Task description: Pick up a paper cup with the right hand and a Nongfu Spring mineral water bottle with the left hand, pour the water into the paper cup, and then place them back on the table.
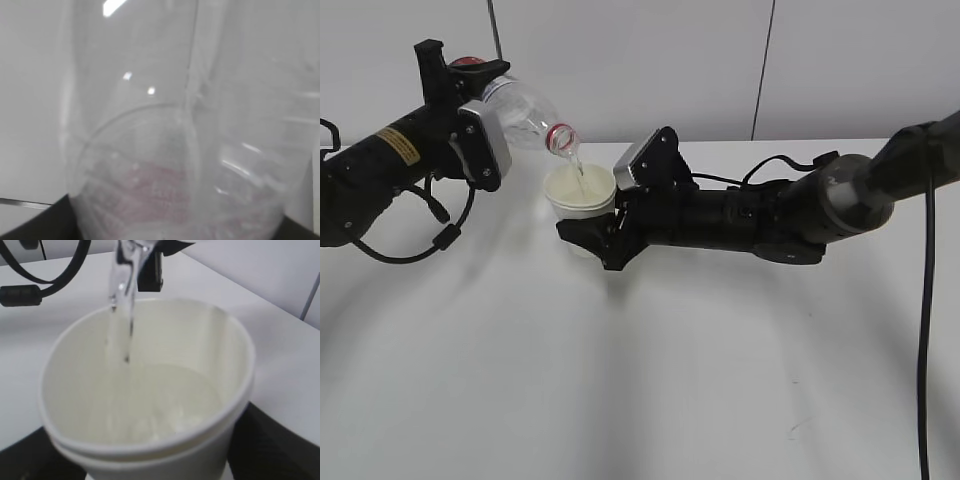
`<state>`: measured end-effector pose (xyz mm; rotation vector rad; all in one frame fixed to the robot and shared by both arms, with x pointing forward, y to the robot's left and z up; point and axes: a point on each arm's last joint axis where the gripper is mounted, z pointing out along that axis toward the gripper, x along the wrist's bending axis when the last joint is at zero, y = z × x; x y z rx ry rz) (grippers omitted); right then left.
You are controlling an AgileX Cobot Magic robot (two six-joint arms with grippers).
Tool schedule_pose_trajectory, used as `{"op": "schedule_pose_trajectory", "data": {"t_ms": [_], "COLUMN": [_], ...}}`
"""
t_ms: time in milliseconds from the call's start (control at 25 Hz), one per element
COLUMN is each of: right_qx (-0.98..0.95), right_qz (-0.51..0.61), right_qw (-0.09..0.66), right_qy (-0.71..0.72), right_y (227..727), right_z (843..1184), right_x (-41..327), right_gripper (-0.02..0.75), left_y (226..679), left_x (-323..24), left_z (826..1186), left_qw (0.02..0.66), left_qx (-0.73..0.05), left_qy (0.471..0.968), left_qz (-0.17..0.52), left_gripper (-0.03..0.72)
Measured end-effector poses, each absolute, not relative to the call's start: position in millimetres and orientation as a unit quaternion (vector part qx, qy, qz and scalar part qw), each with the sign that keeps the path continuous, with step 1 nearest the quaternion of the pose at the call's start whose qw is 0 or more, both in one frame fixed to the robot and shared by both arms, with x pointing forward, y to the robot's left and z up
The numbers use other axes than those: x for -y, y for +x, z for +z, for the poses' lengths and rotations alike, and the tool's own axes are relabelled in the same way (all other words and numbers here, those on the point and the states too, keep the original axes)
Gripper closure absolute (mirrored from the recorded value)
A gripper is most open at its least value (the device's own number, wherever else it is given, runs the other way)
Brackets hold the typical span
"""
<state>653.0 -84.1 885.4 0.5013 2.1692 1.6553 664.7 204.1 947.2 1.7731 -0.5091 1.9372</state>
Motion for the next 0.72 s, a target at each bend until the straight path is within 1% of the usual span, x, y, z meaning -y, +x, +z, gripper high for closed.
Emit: {"op": "schedule_pose_trajectory", "data": {"t_ms": [280,480,600,720], "right_qx": [-0.763,-0.752,-0.746,-0.742], "right_qz": [0.590,0.596,0.601,0.603], "right_qw": [0.185,0.191,0.193,0.195], "right_qy": [0.189,0.206,0.213,0.220], "right_y": [654,657,658,659], "right_z": [886,888,889,890], "right_x": [85,86,86,87], "right_gripper": [0.198,0.198,0.198,0.198], "left_y": [666,665,665,665], "left_x": [-205,-199,-195,-196], "left_z": [943,940,938,938], "left_qw": [0.273,0.305,0.345,0.397], "left_qx": [0.132,0.094,0.047,-0.023], "left_qy": [0.676,0.694,0.705,0.706], "left_qz": [0.671,0.645,0.617,0.586], "left_gripper": [0.302,0.302,0.302,0.302]}}
